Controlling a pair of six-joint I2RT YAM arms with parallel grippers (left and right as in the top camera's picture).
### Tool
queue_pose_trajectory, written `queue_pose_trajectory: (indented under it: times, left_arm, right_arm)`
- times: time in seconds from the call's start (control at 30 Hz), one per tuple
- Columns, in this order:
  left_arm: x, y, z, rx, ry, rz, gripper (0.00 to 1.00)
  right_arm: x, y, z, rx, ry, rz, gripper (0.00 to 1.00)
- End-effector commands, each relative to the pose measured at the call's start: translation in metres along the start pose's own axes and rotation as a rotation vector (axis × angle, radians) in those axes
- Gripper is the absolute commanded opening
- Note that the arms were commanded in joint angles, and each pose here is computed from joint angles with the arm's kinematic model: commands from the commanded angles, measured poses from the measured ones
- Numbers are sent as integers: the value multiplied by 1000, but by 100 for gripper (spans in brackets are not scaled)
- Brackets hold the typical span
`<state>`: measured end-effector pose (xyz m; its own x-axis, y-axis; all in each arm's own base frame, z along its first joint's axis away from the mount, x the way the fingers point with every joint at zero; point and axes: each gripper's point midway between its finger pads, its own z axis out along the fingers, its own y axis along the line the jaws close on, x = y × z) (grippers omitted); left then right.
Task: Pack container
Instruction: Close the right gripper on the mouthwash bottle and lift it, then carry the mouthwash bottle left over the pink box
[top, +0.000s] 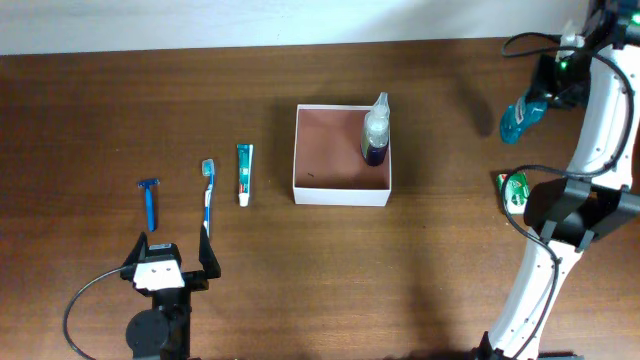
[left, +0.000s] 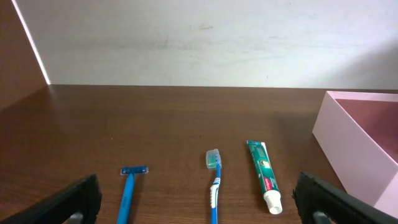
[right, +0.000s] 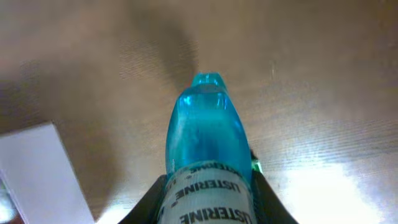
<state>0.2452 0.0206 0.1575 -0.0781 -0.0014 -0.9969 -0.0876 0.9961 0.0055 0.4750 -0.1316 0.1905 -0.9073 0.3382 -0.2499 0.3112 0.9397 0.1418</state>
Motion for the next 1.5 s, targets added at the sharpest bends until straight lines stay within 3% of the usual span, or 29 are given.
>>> queue_pose_trajectory:
  times: [0.0, 0.33, 0.47, 0.73, 1.07, 1.47]
  left_arm:
    - [1, -3, 0, 15, 1, 12, 99]
    - [1, -3, 0, 15, 1, 12, 99]
    - [1, -3, 0, 15, 1, 12, 99]
    - [1, -3, 0, 15, 1, 12, 99]
    - [1, -3, 0, 15, 1, 12, 99]
    - [1, -3, 0, 15, 1, 12, 99]
  right_arm:
    - [-10, 35, -41, -77, -119, -5, 16]
    - [14, 115, -138, -185, -298, -89, 18]
    - [40, 150, -181, -244, -363, -148, 23]
    - [103, 187, -228, -315, -354, -150, 20]
    - [175, 205, -207, -300, -154, -136, 20]
    - [192, 207, -126, -99, 27, -118, 20]
